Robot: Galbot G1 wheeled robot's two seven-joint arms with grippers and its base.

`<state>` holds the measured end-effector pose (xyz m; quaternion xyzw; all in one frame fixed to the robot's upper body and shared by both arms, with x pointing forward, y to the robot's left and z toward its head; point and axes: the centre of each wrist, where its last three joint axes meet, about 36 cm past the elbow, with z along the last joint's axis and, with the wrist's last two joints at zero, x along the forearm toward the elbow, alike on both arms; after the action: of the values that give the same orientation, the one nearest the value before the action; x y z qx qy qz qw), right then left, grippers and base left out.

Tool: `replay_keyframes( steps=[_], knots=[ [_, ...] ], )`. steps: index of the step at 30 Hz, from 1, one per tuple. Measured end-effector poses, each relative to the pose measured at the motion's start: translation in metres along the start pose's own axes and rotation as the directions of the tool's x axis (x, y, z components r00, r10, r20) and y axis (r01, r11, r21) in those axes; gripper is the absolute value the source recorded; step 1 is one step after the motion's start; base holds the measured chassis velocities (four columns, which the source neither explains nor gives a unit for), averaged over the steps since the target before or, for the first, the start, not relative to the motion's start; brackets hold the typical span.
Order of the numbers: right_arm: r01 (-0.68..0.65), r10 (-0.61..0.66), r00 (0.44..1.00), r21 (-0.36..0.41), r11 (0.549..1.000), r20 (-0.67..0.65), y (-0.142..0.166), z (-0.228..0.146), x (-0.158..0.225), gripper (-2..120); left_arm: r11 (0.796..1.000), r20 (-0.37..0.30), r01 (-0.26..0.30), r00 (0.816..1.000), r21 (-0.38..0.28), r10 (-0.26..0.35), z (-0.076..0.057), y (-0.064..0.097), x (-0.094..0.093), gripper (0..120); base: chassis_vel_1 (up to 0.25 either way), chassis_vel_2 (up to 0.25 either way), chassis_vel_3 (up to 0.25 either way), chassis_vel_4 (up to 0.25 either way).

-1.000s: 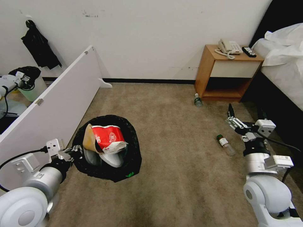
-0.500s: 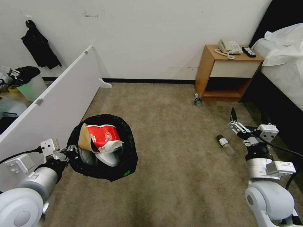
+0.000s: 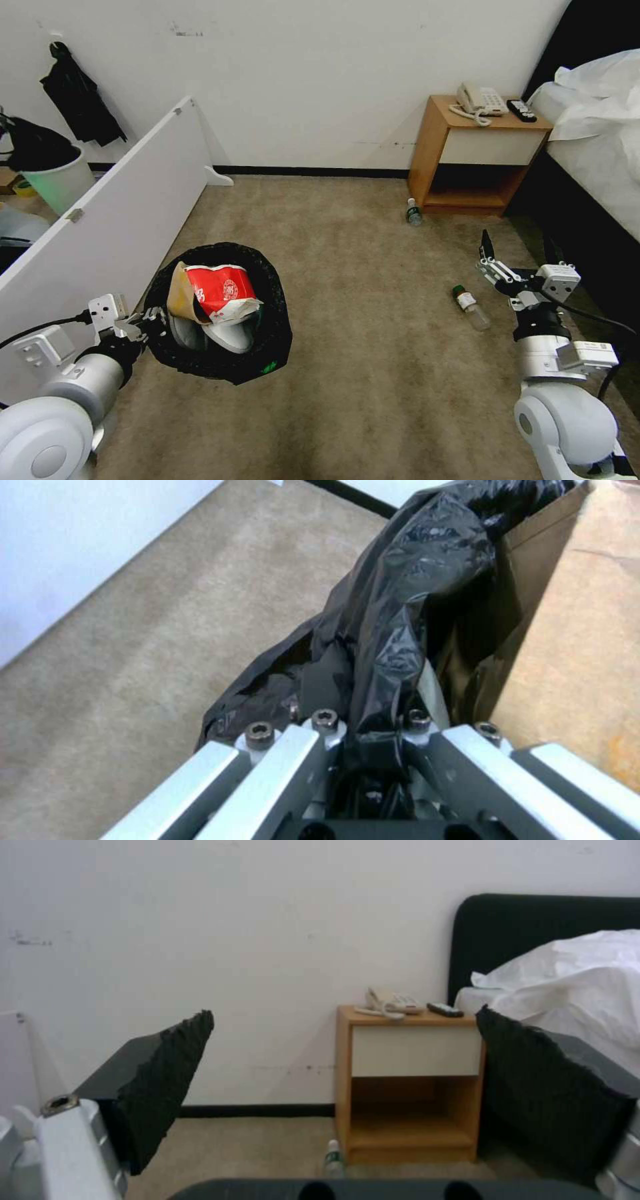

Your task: Pick up the trash bin, then pick up the garbage from the floor and place it into the trash bin.

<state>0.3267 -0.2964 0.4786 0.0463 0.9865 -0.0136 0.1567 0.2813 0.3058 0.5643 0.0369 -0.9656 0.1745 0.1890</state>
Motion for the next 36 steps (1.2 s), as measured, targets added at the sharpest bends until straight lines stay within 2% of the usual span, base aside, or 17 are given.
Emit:
replay_keyframes(
  steps=[22,36],
  knots=[
    [0.013,-0.013,1.000,-0.008,1.000,-0.001,0.0024,0.0017,-0.0013,100,1.000,-0.003,-0.005,1.000,-0.004,0.005,0.0004,0.0001,-0.0007,1,-0.098,-0.102,0.101,0.106],
    [0.031,-0.031,1.000,-0.017,0.999,0.003,0.0065,0.0002,-0.0008,100,1.000,-0.002,-0.005,1.000,-0.008,0.005,0.0003,0.0003,0.0003,1,-0.004,-0.004,0.002,0.003]
  ],
)
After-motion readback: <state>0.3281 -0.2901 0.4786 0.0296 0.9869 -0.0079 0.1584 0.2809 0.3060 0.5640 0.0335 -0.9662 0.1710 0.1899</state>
